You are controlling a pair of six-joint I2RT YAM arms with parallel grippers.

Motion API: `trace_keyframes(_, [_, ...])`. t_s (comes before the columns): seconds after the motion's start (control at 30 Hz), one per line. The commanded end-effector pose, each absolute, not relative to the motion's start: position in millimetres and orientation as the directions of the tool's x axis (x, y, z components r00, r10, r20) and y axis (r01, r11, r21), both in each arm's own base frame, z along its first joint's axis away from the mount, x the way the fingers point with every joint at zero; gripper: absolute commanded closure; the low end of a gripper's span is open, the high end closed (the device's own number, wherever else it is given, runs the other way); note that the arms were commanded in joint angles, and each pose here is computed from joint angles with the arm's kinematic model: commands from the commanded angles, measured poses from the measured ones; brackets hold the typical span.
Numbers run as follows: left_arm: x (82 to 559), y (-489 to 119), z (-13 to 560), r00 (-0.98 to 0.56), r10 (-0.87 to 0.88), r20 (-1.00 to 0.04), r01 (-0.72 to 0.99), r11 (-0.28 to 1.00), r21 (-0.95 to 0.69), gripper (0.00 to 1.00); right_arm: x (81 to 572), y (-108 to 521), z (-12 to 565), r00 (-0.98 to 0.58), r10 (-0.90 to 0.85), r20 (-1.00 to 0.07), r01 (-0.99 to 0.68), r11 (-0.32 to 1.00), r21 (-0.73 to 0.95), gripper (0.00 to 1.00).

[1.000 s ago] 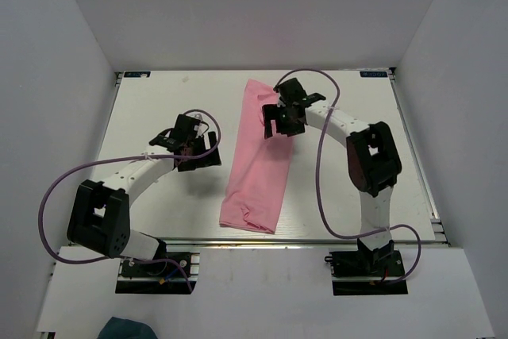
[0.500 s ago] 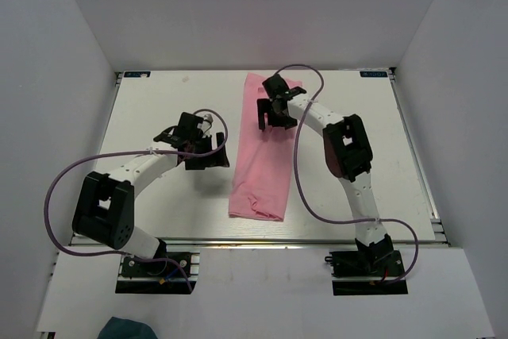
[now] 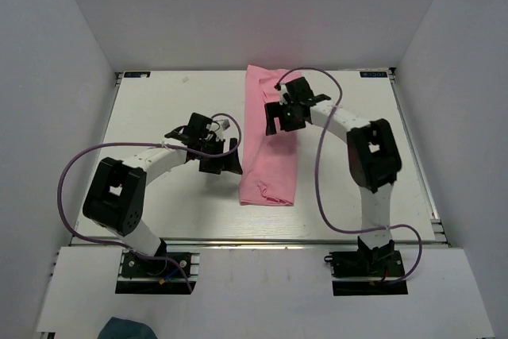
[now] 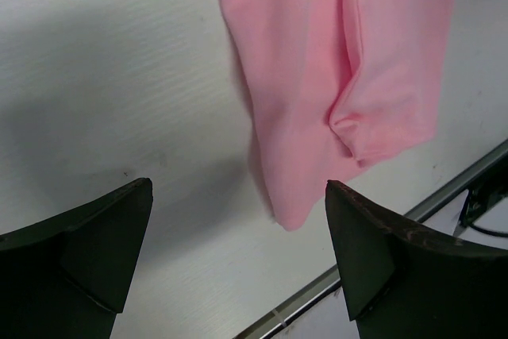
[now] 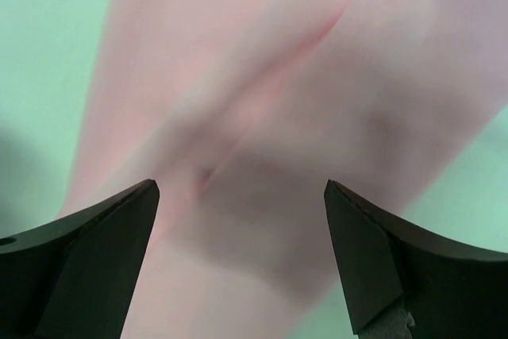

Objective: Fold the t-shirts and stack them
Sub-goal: Rotate the tshirt 90 degrees, then grab the bottom of the folded rectangular tshirt with both arms

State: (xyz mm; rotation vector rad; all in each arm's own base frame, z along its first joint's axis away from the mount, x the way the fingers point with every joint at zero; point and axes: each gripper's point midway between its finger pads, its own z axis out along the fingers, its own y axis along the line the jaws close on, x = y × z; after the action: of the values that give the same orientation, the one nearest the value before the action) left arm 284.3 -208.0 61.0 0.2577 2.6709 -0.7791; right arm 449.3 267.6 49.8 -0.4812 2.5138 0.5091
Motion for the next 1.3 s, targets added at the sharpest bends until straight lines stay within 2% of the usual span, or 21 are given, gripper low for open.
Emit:
trace_keyframes(0.0, [265,-231,69,-0.903,0.163,-0.397,0.371,0.762,-0.532,0.01,427,288,127,-0.667,-0.180,-0.723,-0.557,0.764,0.324,0.10])
trace_keyframes(0.17, [239,-241,56,-0.899,0.245,-0.363,0.411,0.761,-0.502,0.01,328,253,104,-0.767,-0.145,-0.625,-0.491,0.760,0.427,0.10])
trace_keyframes(0.27, [223,-236,41,-0.907,0.270,-0.325,0.400,0.795,-0.457,0.01,285,242,88,-0.826,-0.150,-0.543,-0.452,0.751,0.482,0.10])
trace_keyframes(0.5, [206,-236,21,-0.914,0.274,-0.299,0.387,0.812,-0.437,0.01,215,224,56,-0.917,-0.180,-0.357,-0.365,0.738,0.567,0.10])
trace_keyframes(0.53, [208,-237,20,-0.914,0.275,-0.298,0.386,0.813,-0.436,0.04,212,223,52,-0.921,-0.185,-0.344,-0.361,0.740,0.568,0.10])
trace_keyframes(0.57, [205,-239,17,-0.914,0.286,-0.287,0.390,0.812,-0.434,0.11,211,221,48,-0.924,-0.183,-0.335,-0.353,0.747,0.564,0.10])
trace_keyframes(0.73, [201,-247,10,-0.918,0.292,-0.267,0.387,0.806,-0.449,0.29,192,226,41,-0.952,-0.174,-0.253,-0.298,0.718,0.628,0.10])
trace_keyframes(0.8, [193,-244,6,-0.919,0.302,-0.255,0.389,0.806,-0.446,0.35,185,227,37,-0.960,-0.167,-0.225,-0.276,0.713,0.645,0.10])
trace_keyframes(0.87, [190,-242,7,-0.918,0.302,-0.256,0.390,0.805,-0.446,0.37,180,227,36,-0.965,-0.166,-0.205,-0.261,0.704,0.661,0.10])
trace_keyframes(0.97, [185,-242,8,-0.913,0.309,-0.267,0.401,0.799,-0.449,0.38,175,230,36,-0.965,-0.180,-0.189,-0.261,0.687,0.679,0.16])
trace_keyframes(1.0, [187,-243,8,-0.911,0.307,-0.276,0.405,0.796,-0.450,0.43,175,231,37,-0.965,-0.182,-0.190,-0.263,0.683,0.681,0.17])
trace_keyframes(1.1, [184,-245,4,-0.914,0.313,-0.258,0.402,0.788,-0.466,0.50,178,232,33,-0.967,-0.173,-0.187,-0.255,0.690,0.678,0.26])
trace_keyframes(1.13, [184,-249,7,-0.909,0.320,-0.266,0.412,0.782,-0.468,0.55,176,231,30,-0.969,-0.175,-0.173,-0.246,0.694,0.677,0.36])
trace_keyframes(1.2, [183,-248,3,-0.912,0.322,-0.255,0.408,0.785,-0.466,0.59,179,233,25,-0.971,-0.162,-0.175,-0.238,0.693,0.681,0.42])
trace_keyframes(1.23, [184,-248,3,-0.915,0.313,-0.253,0.399,0.793,-0.461,0.63,179,234,25,-0.974,-0.152,-0.168,-0.227,0.694,0.684,0.50])
trace_keyframes(1.27, [187,-250,5,-0.913,0.312,-0.262,0.402,0.790,-0.463,0.67,181,234,23,-0.976,-0.136,-0.169,-0.216,0.700,0.681,0.54])
